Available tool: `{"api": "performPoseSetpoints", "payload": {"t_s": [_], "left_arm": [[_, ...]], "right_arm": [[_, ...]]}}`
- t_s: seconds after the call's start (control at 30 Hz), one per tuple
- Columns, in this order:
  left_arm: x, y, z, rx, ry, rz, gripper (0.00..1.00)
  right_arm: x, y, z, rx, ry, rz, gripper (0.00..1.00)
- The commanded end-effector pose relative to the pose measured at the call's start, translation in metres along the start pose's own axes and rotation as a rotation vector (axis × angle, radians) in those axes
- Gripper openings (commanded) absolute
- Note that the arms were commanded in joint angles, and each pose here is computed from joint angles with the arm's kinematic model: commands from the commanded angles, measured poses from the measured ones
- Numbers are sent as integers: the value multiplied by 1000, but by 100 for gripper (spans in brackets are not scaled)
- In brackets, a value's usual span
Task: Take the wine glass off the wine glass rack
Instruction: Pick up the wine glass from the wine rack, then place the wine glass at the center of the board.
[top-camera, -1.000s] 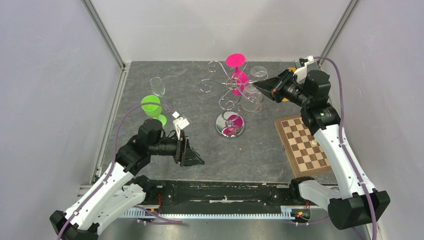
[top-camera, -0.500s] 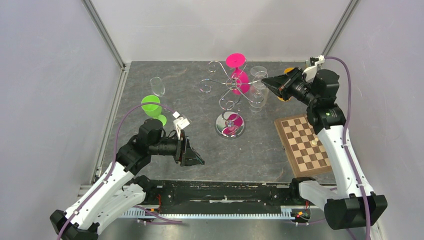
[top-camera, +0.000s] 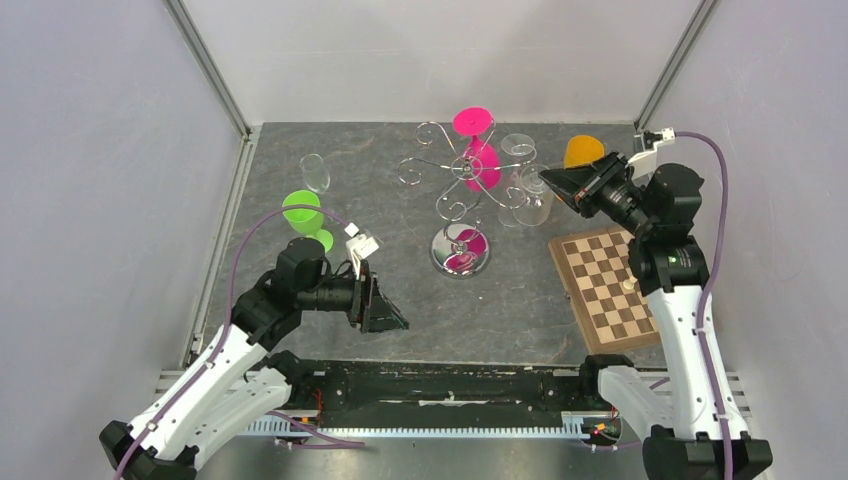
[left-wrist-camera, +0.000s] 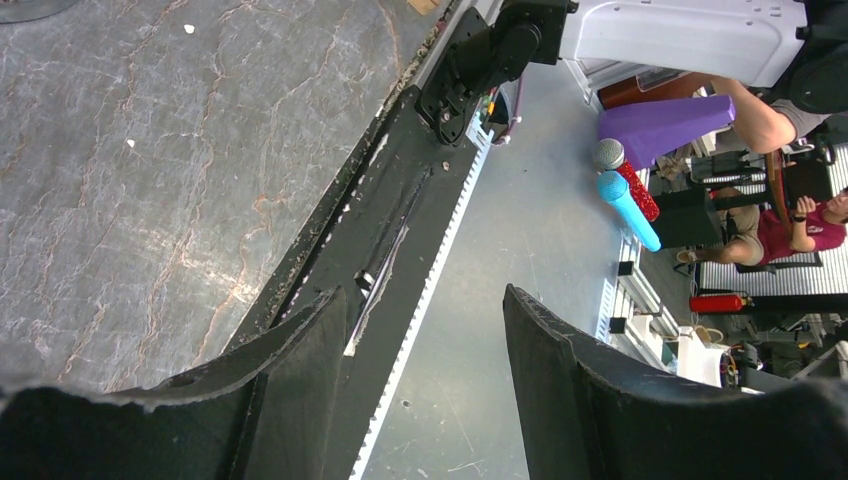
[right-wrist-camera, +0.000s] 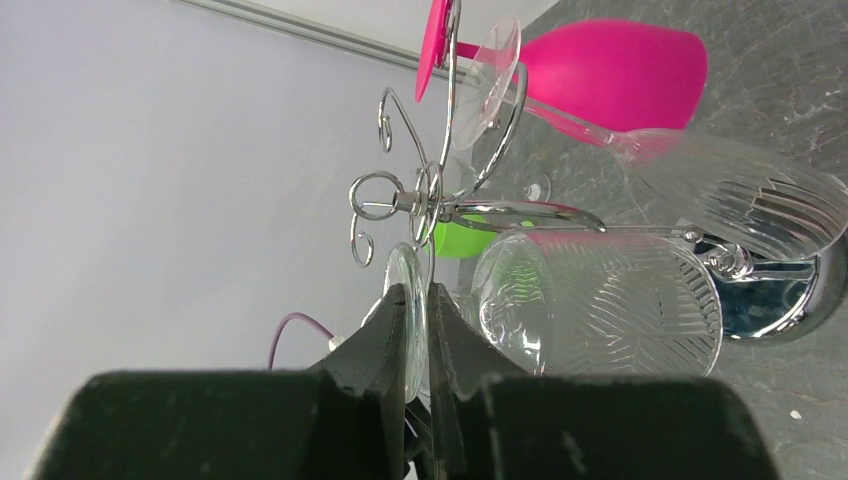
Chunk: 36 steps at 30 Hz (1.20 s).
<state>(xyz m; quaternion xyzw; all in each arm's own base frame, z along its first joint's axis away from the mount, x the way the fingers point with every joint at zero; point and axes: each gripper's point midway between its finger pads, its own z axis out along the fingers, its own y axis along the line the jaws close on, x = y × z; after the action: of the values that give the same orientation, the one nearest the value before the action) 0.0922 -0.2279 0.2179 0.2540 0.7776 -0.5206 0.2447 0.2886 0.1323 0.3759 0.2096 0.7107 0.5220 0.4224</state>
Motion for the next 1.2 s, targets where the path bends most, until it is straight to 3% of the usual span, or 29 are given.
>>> {"api": "performPoseSetpoints", "payload": {"t_s": [0.0,0.37,0.6,1.17], "left_arm": [[-2,0,0,-7,-5,-22,66],[-5,6,-2,-59,-28,-21,66],[-5,2,-5,-52,-22,-11,66],[-48,-34,-19,-48,-103,-113,66]], "right_arm": [[2,31,-21,-105,-26,-92,0],[34,21,-49,-100,22,-158,0],[52,20,-65,-122,82,-285,0],[94,-41,-61,-106,217,-564,0]]}}
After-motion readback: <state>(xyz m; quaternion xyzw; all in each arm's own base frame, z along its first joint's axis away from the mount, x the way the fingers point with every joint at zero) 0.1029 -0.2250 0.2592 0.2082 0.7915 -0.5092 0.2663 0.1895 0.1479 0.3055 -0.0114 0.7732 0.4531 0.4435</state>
